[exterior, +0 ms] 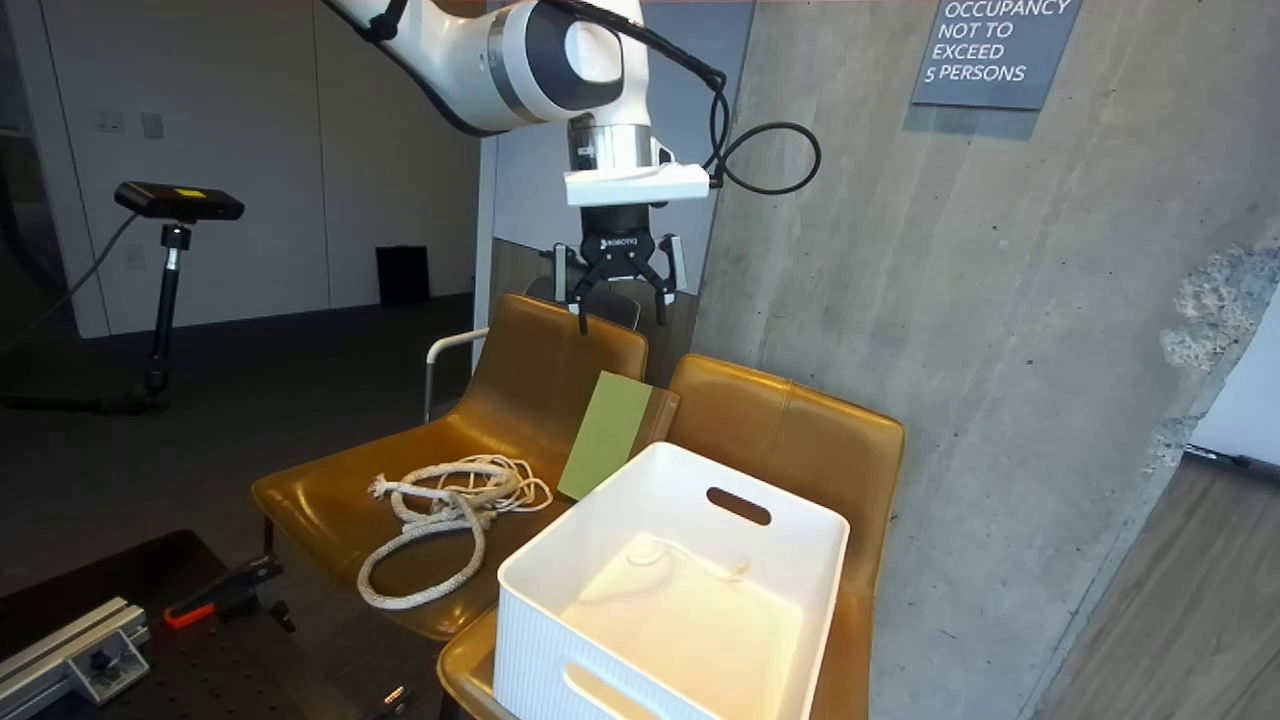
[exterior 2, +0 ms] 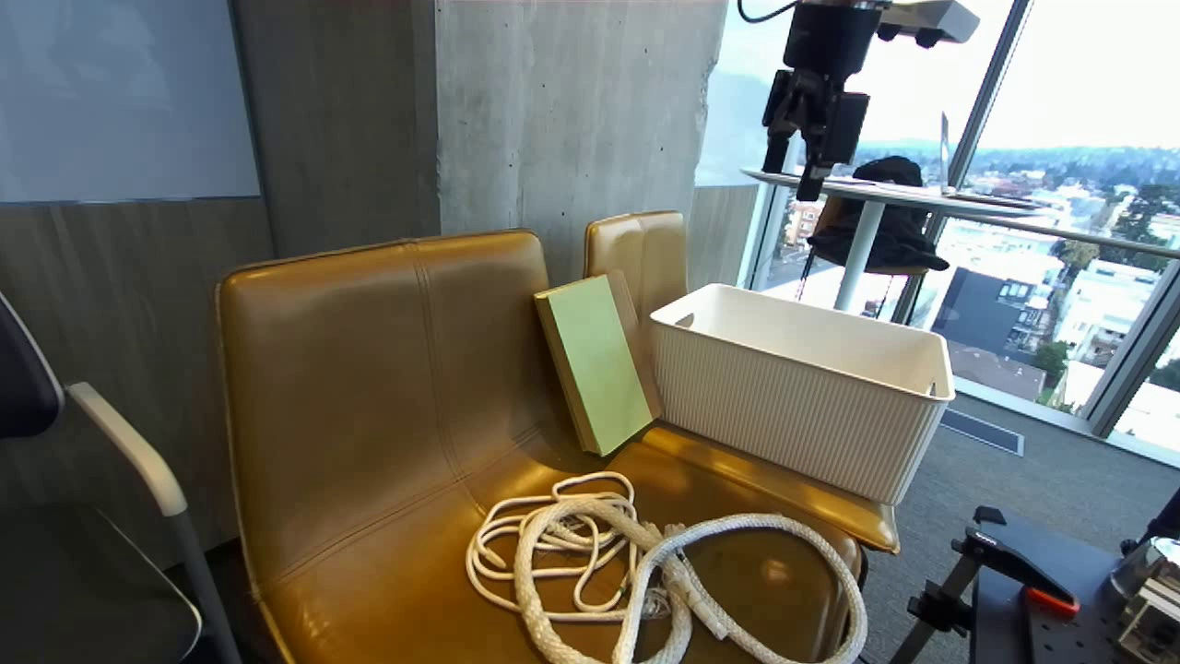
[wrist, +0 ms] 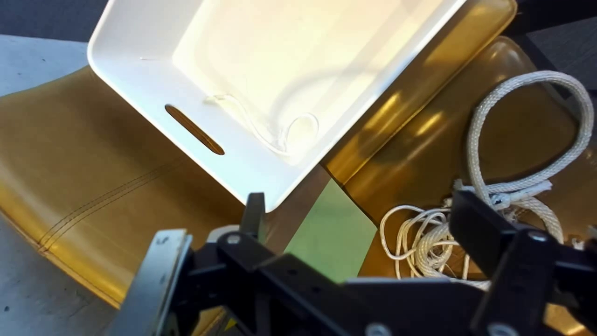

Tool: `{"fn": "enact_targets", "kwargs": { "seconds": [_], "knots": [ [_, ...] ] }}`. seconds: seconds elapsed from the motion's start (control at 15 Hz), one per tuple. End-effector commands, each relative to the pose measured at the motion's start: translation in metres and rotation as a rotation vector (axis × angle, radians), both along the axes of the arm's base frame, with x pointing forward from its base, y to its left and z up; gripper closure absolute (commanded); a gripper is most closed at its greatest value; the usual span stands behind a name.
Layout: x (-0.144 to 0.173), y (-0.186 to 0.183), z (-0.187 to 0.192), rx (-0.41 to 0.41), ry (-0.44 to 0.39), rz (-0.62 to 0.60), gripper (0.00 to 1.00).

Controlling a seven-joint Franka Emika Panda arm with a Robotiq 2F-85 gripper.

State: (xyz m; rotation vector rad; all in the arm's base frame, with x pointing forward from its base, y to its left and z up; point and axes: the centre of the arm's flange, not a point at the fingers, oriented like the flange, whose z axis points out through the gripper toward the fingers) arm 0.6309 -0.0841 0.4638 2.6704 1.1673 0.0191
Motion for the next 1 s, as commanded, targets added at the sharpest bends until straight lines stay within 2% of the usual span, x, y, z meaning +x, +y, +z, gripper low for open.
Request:
{"fn": "enact_targets", "kwargs": {
  "seconds": [0.0, 0.4, 0.73, 0.93],
  "knots": [
    [0.002, -0.008, 0.002, -0.007, 0.0, -0.003, 0.0],
    [0.015, -0.044, -0.026, -0.034, 0.02, -0.082, 0.0],
    [0.025, -0.035, -0.068, -0.069, 0.023, -0.153, 0.0],
    [0.031, -0.038, -0.086, -0.113, -0.025, -0.202, 0.0]
  ]
}}
